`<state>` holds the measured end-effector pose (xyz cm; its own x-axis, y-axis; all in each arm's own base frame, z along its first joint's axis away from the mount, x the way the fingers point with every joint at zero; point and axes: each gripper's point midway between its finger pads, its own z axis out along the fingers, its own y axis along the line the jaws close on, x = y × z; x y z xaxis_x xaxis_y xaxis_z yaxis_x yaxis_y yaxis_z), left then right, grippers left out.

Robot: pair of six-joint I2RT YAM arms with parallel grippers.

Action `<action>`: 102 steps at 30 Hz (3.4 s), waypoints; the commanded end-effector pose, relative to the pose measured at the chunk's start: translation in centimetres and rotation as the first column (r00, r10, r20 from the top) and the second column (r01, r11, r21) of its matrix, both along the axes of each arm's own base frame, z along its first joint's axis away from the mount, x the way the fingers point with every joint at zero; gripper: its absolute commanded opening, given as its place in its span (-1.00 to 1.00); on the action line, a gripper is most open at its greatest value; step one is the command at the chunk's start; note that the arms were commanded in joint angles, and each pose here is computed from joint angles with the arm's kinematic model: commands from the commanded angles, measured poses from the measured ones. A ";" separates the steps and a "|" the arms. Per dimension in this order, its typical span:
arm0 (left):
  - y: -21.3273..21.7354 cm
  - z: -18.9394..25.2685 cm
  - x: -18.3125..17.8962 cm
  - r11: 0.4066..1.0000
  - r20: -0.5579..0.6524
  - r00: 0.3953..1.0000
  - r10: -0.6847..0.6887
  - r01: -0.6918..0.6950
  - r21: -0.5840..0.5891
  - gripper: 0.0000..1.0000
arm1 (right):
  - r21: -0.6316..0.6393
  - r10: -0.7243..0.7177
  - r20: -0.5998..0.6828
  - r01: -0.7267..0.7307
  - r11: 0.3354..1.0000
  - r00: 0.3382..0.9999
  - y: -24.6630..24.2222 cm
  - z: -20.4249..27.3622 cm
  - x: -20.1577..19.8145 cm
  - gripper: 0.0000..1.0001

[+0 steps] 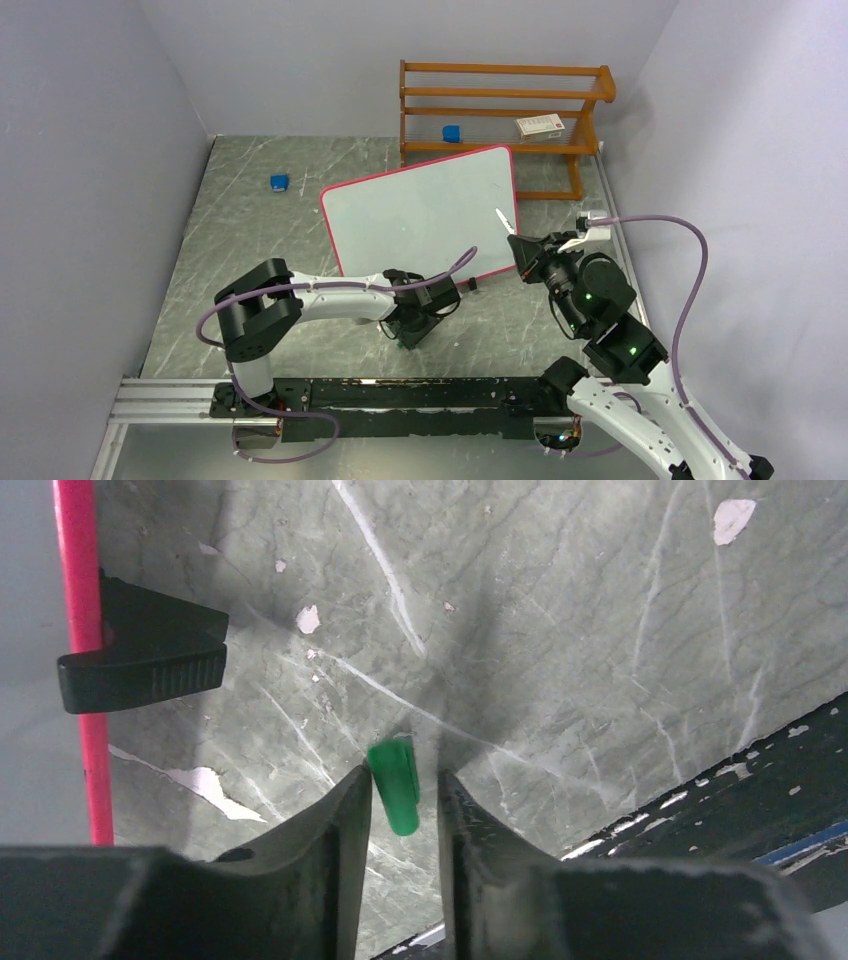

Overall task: Write a sentence on the whiteboard
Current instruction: Place the pen cap at the center of the board, then write a sentence on the whiteboard.

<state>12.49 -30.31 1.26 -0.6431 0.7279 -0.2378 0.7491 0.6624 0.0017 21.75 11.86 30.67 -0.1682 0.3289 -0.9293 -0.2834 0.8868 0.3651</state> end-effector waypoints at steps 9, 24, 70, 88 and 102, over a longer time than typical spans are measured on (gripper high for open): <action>-2.5 8.1 2.4 0.980 0.166 0.985 0.038 -0.005 -0.197 0.16 | 0.015 -0.004 0.034 0.003 1.000 0.999 0.1 1.7 0.3 -1.00; 2.5 24.5 7.6 0.868 0.527 0.784 0.328 -0.031 -0.495 0.93 | 0.029 0.033 0.038 -0.035 0.999 0.999 1.0 2.7 0.4 -1.00; 17.7 30.8 21.6 0.545 0.370 0.674 0.640 -0.059 -0.836 0.97 | -0.104 0.347 -0.041 -0.349 0.931 0.937 9.0 2.9 2.1 -1.00; 16.7 27.0 22.6 0.252 0.172 0.923 0.345 0.085 -0.964 0.72 | -0.158 0.448 -0.046 -0.449 0.879 0.893 11.3 1.9 2.3 -1.00; 13.4 24.8 21.1 0.210 0.139 0.975 0.172 0.101 -0.973 0.23 | -0.191 0.486 -0.066 -0.489 0.851 0.871 13.9 1.1 2.3 -1.00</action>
<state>34.56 -16.03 25.78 -0.5316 -0.2167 -0.8188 0.7409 0.3493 -0.5736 23.80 24.99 29.87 -0.3275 -0.0029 -0.9449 -0.6731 0.7025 0.2311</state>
